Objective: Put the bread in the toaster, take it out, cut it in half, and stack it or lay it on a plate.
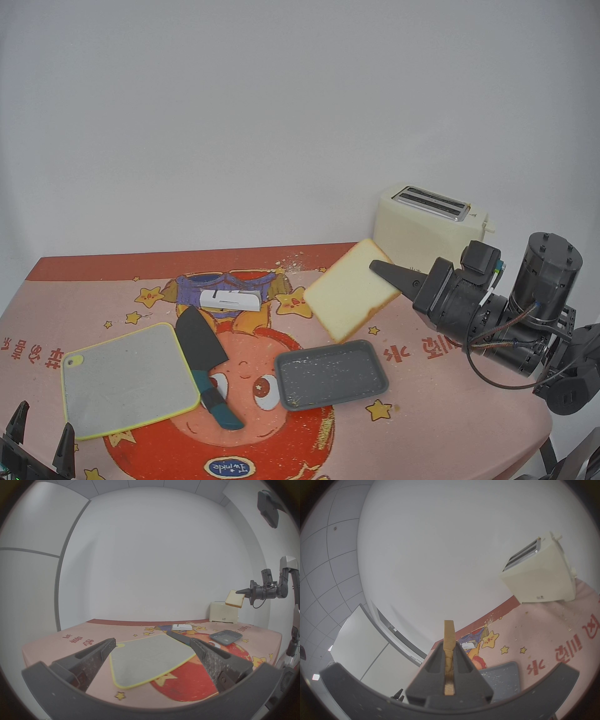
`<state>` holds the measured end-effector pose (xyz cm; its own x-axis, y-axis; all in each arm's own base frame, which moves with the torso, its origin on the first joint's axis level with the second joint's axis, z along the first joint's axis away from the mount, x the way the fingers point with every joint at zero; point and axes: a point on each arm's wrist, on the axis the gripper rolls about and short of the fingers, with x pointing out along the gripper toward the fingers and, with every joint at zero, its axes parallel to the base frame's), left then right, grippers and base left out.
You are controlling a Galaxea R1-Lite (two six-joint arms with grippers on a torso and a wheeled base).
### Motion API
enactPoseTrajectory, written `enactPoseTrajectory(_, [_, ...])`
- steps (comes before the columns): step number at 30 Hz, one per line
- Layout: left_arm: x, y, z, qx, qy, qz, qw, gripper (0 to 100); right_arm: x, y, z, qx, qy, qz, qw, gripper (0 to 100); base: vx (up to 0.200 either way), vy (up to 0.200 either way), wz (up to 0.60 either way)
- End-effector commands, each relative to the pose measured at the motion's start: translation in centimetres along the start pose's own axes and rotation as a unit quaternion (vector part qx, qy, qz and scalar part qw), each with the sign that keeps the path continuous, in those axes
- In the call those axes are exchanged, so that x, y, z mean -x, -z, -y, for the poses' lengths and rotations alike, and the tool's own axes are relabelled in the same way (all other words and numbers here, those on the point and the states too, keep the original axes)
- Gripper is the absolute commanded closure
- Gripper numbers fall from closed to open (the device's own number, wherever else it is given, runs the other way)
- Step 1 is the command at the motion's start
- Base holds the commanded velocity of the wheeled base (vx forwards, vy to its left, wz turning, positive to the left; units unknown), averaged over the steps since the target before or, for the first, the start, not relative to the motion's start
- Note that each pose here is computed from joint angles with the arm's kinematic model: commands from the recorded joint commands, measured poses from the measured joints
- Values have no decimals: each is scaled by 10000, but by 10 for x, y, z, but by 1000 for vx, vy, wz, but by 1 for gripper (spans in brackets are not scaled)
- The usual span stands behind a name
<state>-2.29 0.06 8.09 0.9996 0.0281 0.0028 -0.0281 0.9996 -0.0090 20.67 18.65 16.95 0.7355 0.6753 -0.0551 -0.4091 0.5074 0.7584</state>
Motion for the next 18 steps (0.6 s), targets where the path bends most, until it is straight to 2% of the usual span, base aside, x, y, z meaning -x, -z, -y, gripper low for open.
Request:
enactPoseTrajectory(1, [-1, 5, 0, -1, -6, -75, 10000, 0, -1, 2, 0, 2, -6, -43, 10000, 100, 0, 200, 0])
enactPoseTrajectory(18, [-1, 5, 0, -1, -14, -75, 10000, 0, -2, 6, 3, 10, 59, -109, 9999, 100, 0, 200, 0])
